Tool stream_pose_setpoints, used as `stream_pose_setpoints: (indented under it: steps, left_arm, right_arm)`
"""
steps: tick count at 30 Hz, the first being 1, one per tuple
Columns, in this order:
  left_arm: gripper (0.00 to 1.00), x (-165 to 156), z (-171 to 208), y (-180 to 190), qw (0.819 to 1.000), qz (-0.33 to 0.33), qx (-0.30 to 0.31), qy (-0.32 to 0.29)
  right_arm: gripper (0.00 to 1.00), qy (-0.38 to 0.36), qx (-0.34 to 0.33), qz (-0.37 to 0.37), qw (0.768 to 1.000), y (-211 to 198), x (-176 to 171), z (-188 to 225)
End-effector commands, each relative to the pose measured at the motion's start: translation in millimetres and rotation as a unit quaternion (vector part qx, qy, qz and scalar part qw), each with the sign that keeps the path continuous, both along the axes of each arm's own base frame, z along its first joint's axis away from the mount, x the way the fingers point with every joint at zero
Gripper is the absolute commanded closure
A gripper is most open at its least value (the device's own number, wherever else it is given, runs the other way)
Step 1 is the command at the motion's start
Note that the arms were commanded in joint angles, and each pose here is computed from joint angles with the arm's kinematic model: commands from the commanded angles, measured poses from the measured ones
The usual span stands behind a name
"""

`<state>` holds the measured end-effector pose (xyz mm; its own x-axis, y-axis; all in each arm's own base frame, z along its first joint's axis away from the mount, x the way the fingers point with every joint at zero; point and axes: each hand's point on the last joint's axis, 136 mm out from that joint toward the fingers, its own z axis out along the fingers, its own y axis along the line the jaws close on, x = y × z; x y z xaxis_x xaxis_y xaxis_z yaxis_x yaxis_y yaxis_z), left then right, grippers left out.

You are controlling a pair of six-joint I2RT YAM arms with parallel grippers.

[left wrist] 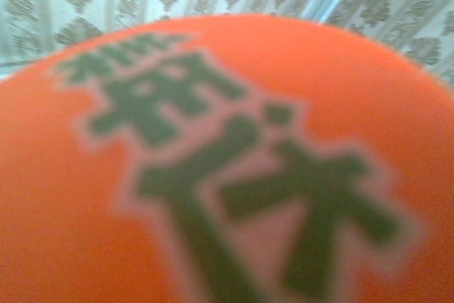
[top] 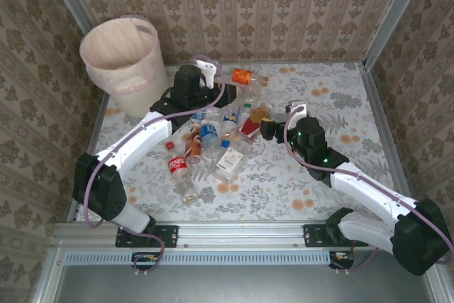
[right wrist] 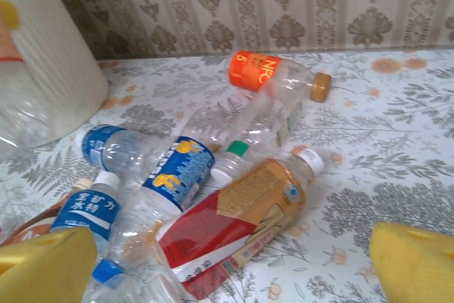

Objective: Put the plastic bottles in the bin

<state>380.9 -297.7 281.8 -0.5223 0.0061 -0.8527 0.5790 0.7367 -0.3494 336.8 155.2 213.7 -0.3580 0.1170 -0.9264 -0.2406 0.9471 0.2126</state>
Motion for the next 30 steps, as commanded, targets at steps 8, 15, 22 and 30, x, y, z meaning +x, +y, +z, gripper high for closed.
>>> stream_pose_setpoints:
  steps: [8,15,22,30]
  left_arm:
    - [0.61,28.7,59.7,90.0,0.975,0.178,0.1,-0.087]
    - [0.61,46.2,117.9,152.7,0.94,0.279,0.115,-0.16]
    - [0.6,73.3,160.5,199.7,0.91,0.331,0.11,-0.225]
    - [0.6,111.8,170.7,261.3,0.889,0.381,0.098,-0.234]
  right_arm:
    - [0.0,-0.015,0.004,-0.041,0.999,-19.5,-4.4,7.6]
    - [0.0,-0.021,0.011,-0.045,0.999,-21.9,-7.2,8.3]
    - [0.0,-0.02,0.03,-0.05,0.998,-23.7,-9.5,6.5]
    - [0.0,-0.013,0.037,-0.052,0.998,-25.5,-13.3,1.5]
